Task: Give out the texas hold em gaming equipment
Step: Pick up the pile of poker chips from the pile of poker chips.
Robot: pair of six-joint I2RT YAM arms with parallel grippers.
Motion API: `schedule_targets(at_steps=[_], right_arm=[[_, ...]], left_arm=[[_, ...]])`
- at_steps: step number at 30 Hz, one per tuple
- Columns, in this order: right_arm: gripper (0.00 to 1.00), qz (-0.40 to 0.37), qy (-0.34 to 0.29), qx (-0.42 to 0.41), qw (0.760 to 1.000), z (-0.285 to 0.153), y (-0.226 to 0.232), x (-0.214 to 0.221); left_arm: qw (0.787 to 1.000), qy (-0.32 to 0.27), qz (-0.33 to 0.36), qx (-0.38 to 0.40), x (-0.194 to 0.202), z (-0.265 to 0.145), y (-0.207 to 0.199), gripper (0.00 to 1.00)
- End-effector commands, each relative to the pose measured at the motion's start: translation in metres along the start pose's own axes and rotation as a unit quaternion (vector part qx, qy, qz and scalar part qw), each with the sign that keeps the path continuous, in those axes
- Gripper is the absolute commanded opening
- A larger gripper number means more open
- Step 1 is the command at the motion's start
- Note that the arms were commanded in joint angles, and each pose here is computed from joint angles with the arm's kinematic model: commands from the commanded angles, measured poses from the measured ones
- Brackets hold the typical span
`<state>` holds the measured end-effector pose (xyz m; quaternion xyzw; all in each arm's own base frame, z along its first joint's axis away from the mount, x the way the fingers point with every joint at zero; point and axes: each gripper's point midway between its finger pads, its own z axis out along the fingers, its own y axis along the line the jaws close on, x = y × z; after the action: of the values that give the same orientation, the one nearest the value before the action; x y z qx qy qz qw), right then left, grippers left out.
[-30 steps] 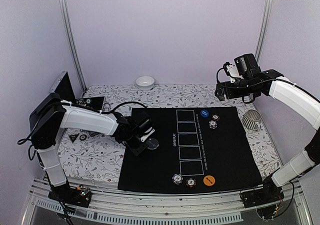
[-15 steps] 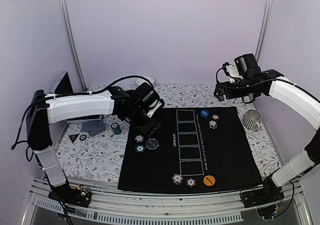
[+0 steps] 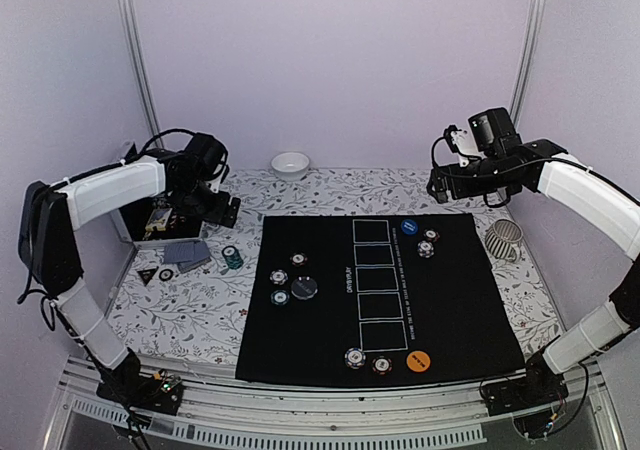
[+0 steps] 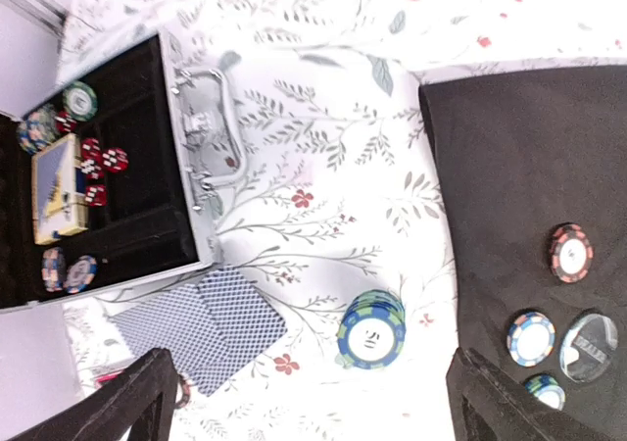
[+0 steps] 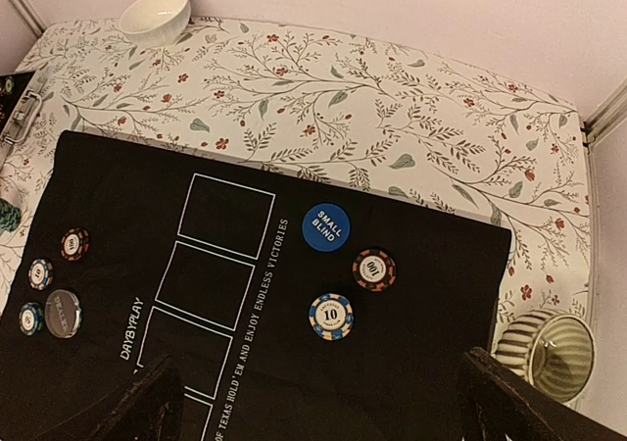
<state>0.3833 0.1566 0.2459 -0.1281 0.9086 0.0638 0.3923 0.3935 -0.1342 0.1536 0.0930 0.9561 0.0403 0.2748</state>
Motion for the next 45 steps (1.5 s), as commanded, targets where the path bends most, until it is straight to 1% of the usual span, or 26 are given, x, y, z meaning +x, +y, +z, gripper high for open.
schedule_targets(at_steps=[1,5,11,12,13,16,17,22,24,26,28,30,34,35,37,40,43,45], right_arm=[[0.99,-0.002,-0.009,-0.002,1.000,-0.005,0.000,-0.001],[0.99,-0.002,-0.008,-0.001,1.000,-0.004,-0.001,-0.001],[0.99,-0.003,-0.006,-0.003,1.000,-0.002,0.000,0.000],[0.99,-0.003,-0.004,-0.002,1.000,-0.001,0.000,0.000],[0.99,-0.004,-0.003,-0.002,1.000,-0.001,0.000,0.001],[0.99,-0.003,-0.003,-0.001,1.000,-0.001,0.000,0.001],[0.99,-0.003,-0.003,-0.002,1.000,-0.001,0.000,0.001],[0.99,-0.004,-0.003,-0.002,1.000,-0.001,0.000,0.001],[0.99,-0.004,-0.002,-0.003,1.000,0.000,0.000,0.001],[0.99,-0.004,-0.003,-0.003,1.000,0.000,0.000,0.001],[0.99,-0.004,-0.002,-0.004,1.000,0.000,0.001,0.001],[0.99,-0.004,-0.002,-0.003,1.000,-0.001,0.000,0.001],[0.99,-0.004,-0.003,-0.004,1.000,-0.001,0.001,0.001],[0.99,-0.004,-0.002,-0.004,1.000,0.000,0.001,0.001],[0.99,-0.004,-0.002,-0.004,1.000,-0.001,0.001,0.001],[0.99,-0.004,-0.002,-0.004,1.000,0.000,0.001,0.001],[0.99,-0.004,-0.002,-0.004,1.000,0.000,0.001,0.001],[0.99,-0.004,-0.004,-0.004,1.000,-0.001,0.001,0.000]], left_arm=[[0.998,0.031,-0.004,0.046,0.012,0.038,-0.011,0.98],[0.996,0.044,-0.010,0.077,0.023,0.059,-0.020,0.98],[0.993,0.077,-0.005,0.092,0.050,0.086,-0.029,0.98],[0.992,0.080,-0.005,0.094,0.052,0.089,-0.031,0.97],[0.992,0.082,-0.005,0.095,0.054,0.091,-0.031,0.93],[0.993,0.084,-0.004,0.086,0.057,0.095,-0.029,0.75],[0.993,0.085,-0.004,0.086,0.057,0.096,-0.029,0.71],[0.992,0.093,-0.004,0.088,0.060,0.097,-0.031,0.58],[0.992,0.095,-0.003,0.087,0.062,0.097,-0.030,0.51],[0.992,0.097,-0.003,0.086,0.062,0.096,-0.030,0.46],[0.991,0.100,-0.001,0.086,0.064,0.095,-0.030,0.47],[0.991,0.105,0.000,0.085,0.066,0.095,-0.030,0.50],[0.991,0.107,0.002,0.086,0.067,0.095,-0.030,0.49],[0.991,0.106,0.002,0.086,0.067,0.094,-0.031,0.47],[0.991,0.101,0.004,0.089,0.064,0.091,-0.033,0.37],[0.991,0.092,0.007,0.092,0.058,0.086,-0.036,0.25],[0.992,0.087,0.016,0.088,0.052,0.080,-0.038,0.00],[0.992,0.086,0.026,0.086,0.050,0.076,-0.041,0.00]])
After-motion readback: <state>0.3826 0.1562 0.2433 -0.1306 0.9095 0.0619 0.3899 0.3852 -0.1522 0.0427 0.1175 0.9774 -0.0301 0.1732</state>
